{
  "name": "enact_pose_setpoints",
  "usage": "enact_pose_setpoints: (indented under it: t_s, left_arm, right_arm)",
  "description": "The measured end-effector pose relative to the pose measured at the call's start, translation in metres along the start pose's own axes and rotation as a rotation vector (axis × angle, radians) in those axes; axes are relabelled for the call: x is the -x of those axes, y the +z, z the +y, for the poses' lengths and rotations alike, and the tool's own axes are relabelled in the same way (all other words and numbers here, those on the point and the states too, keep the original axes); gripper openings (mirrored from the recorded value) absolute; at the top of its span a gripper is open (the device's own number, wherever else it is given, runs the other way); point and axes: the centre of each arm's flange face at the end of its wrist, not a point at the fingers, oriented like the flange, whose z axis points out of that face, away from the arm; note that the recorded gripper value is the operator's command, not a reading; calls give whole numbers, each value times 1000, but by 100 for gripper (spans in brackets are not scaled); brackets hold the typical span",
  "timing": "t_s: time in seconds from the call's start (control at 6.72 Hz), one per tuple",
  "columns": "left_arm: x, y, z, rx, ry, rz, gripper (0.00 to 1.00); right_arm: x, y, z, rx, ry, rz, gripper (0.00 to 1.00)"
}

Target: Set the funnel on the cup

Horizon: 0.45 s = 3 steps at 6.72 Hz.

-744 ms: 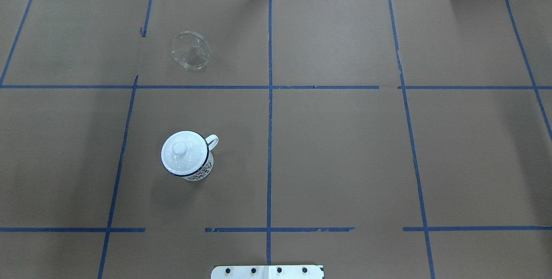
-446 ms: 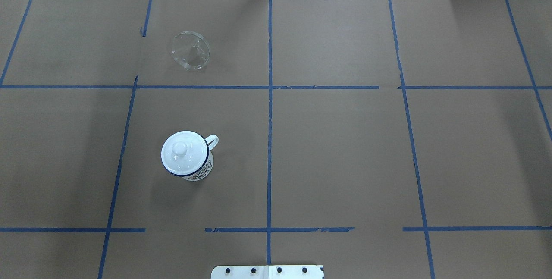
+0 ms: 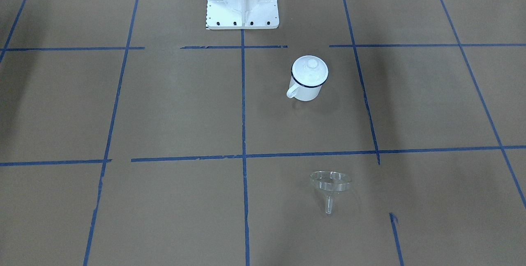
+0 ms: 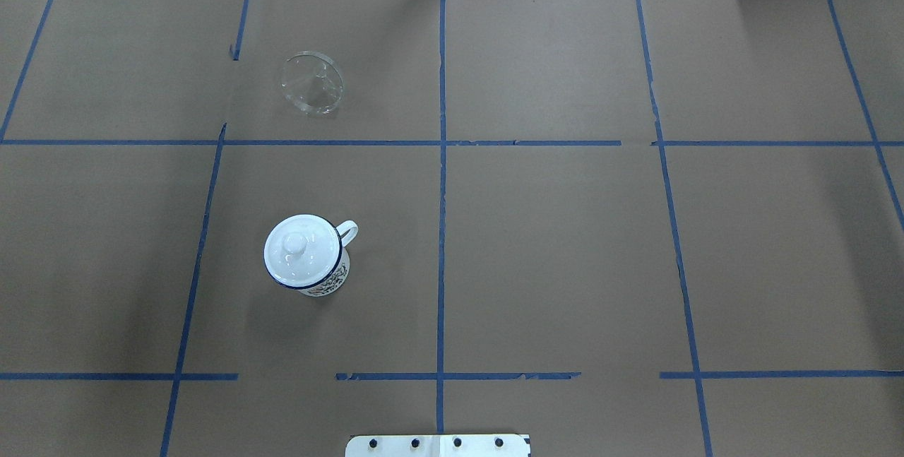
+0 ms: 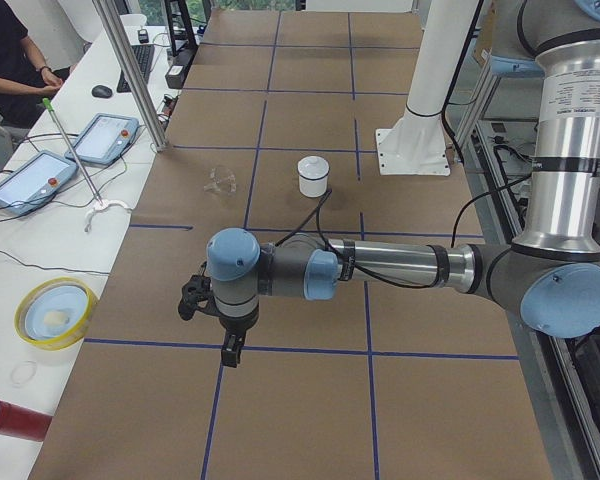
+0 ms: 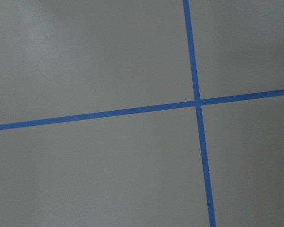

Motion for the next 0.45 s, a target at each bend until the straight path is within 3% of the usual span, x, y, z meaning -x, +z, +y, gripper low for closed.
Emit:
enact_pose_setpoints:
  t_s: [0.45]
  left_arm:
    - [-119,-39,-36,-85,31,-4,100]
  right_arm:
    - [0,0,0,0,0,0,100]
